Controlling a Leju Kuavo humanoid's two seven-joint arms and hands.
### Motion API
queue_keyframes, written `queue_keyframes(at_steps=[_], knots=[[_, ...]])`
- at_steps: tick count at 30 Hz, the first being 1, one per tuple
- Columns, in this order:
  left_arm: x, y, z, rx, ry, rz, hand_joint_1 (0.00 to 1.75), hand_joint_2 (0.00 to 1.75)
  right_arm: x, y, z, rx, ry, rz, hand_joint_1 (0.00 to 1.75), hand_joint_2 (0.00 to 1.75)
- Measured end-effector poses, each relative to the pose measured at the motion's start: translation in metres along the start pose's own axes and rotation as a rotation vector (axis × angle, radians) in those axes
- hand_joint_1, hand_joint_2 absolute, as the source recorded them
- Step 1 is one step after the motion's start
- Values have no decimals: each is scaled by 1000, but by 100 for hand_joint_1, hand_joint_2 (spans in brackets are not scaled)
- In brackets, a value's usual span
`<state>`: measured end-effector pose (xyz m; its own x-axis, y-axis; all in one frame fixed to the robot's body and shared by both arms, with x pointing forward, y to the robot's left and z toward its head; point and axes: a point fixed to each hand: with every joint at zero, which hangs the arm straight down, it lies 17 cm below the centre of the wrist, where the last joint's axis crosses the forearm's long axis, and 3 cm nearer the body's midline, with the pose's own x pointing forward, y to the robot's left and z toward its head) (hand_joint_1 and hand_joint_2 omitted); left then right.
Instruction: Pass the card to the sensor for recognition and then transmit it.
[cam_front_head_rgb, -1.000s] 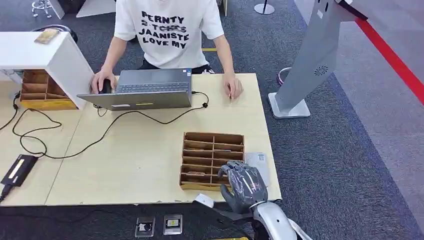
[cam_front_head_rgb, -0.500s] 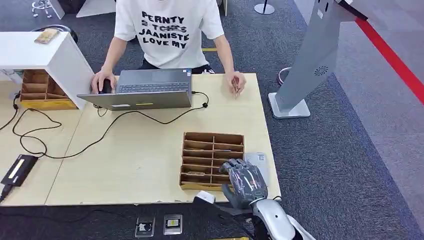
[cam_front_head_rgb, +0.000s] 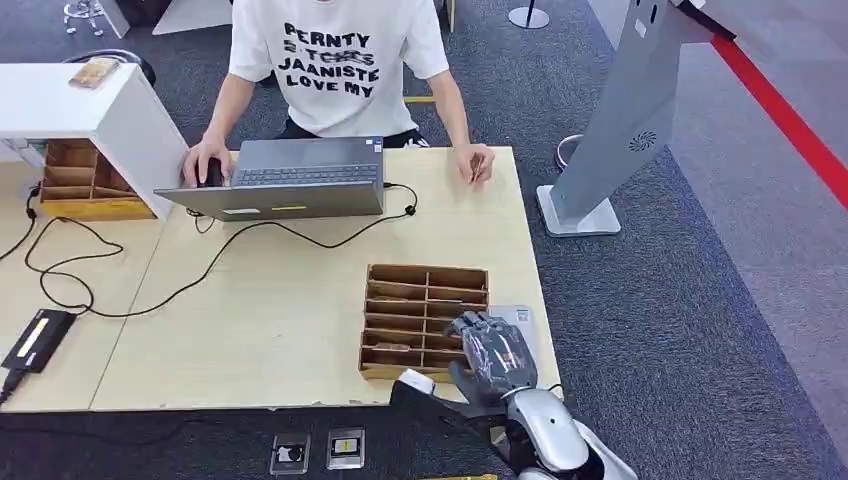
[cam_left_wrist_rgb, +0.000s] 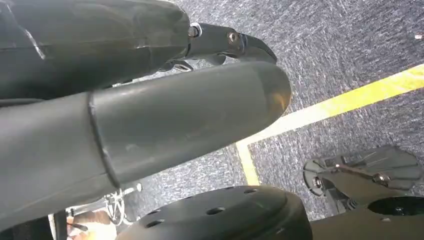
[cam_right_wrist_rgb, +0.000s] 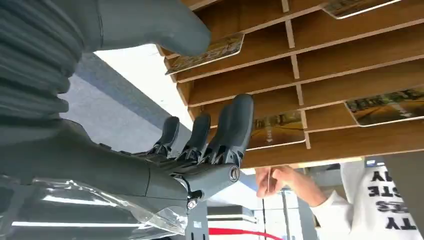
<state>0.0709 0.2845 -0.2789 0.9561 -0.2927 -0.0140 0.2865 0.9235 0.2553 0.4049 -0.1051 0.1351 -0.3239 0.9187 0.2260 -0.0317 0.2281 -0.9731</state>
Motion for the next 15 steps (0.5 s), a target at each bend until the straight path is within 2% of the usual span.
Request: queue_keyframes(at_steps=[15], knots=[[1, 1, 0, 3, -5, -14, 0, 0, -28, 8, -3, 14, 79, 12, 80, 175]])
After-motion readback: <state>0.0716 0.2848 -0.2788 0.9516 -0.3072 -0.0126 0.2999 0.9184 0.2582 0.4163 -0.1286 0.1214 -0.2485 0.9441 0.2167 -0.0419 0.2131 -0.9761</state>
